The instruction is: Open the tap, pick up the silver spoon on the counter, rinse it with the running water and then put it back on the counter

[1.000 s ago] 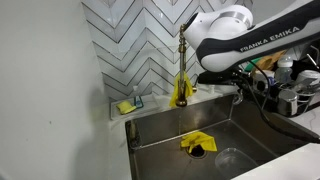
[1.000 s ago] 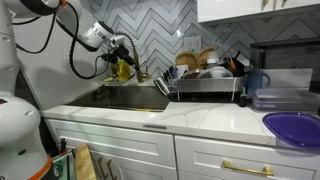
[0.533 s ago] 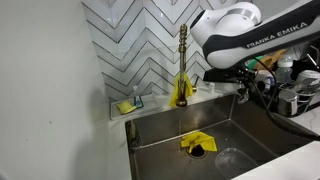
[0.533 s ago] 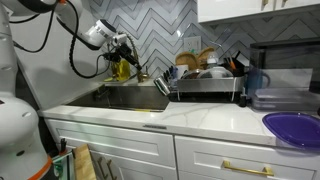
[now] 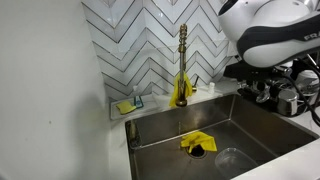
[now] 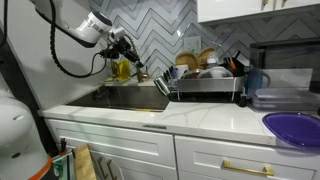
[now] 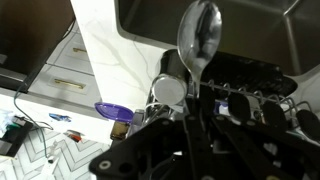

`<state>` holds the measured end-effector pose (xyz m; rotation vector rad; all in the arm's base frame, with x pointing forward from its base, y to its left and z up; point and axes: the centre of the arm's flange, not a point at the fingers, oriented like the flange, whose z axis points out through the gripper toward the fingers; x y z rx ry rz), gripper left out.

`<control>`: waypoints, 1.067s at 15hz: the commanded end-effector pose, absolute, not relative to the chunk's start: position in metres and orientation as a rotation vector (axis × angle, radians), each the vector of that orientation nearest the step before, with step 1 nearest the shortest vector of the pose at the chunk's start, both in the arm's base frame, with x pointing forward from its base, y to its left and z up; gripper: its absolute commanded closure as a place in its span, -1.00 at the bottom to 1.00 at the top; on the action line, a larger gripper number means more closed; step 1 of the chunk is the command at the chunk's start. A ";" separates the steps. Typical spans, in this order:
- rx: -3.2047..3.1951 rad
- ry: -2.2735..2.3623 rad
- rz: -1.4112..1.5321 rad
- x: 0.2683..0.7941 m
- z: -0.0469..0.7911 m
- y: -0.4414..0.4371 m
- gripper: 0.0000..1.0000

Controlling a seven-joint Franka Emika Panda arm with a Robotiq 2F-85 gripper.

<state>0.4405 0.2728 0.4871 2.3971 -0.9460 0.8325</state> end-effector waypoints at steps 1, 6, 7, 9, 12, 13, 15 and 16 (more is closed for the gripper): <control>2.400 -0.950 0.845 0.437 0.487 0.266 0.85; 2.388 -0.999 0.780 0.440 0.480 0.236 0.96; 2.405 -1.017 0.751 0.443 0.477 0.218 0.96; 2.405 -1.026 0.720 0.447 0.473 0.191 0.96; 2.439 -1.011 0.642 0.453 0.464 0.154 0.96; 2.449 -1.003 0.619 0.453 0.460 0.143 0.96; 2.477 -0.987 0.570 0.450 0.453 0.122 0.96; 2.489 -0.971 0.552 0.446 0.450 0.111 0.96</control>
